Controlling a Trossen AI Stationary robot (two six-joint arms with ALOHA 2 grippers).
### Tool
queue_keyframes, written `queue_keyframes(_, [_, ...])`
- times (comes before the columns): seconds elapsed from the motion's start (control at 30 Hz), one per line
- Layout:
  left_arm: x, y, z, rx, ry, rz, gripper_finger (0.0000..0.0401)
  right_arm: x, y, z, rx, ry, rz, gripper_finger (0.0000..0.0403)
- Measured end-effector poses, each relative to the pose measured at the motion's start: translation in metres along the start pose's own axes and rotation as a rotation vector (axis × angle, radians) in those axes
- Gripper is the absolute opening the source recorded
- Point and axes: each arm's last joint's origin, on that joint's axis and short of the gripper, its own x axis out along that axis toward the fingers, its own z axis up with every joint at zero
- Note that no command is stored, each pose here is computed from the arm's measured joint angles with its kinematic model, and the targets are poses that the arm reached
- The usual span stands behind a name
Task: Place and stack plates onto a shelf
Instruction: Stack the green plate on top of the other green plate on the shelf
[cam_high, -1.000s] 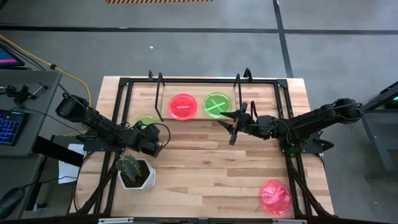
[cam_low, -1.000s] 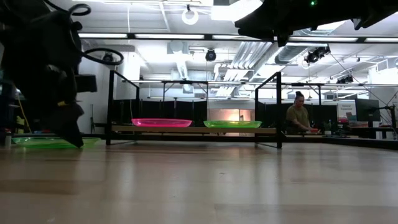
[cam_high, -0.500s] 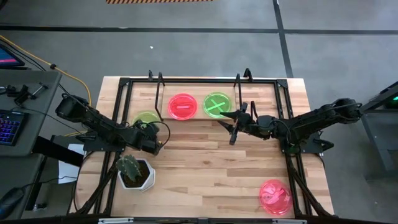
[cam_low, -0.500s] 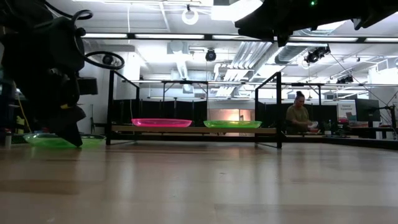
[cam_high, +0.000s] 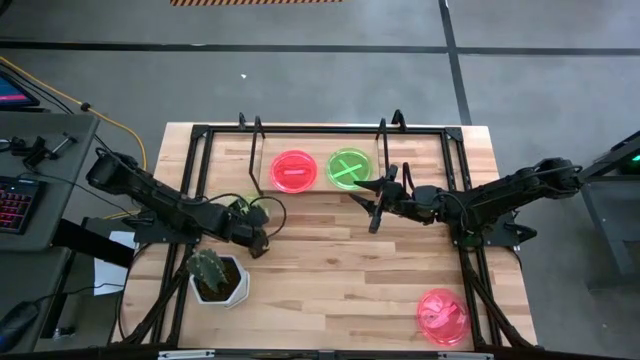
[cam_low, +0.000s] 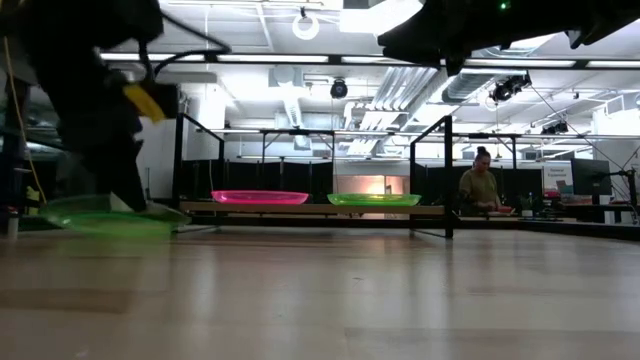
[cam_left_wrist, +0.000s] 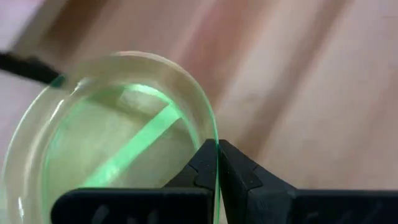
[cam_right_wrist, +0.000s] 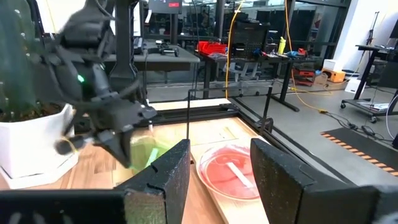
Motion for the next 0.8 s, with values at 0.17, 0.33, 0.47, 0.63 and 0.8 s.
queue_keyframes(0.17, [-0.020,-0.019,0.007,0.046,0.017,-0.106,0.0000,0.000,0.000,-0.001,-0.003,0.005,0.000,0.0156])
queue_keyframes(0.33, [-0.047,-0.042,0.021,0.124,-0.055,-0.214,0.0000,0.000,0.000,0.000,-0.002,0.004,-0.001,0.0156])
queue_keyframes(0.47, [-0.068,-0.054,0.034,0.201,-0.140,-0.259,0.0000,0.000,0.000,0.000,-0.002,0.003,-0.001,0.0156])
queue_keyframes(0.63, [-0.085,-0.060,0.054,0.334,-0.283,-0.255,0.0000,0.000,0.000,0.000,0.000,-0.002,-0.001,0.0156])
queue_keyframes(0.8, [-0.084,-0.057,0.080,0.510,-0.455,-0.216,0.0000,0.000,-0.001,0.006,0.014,-0.056,-0.010,0.0156])
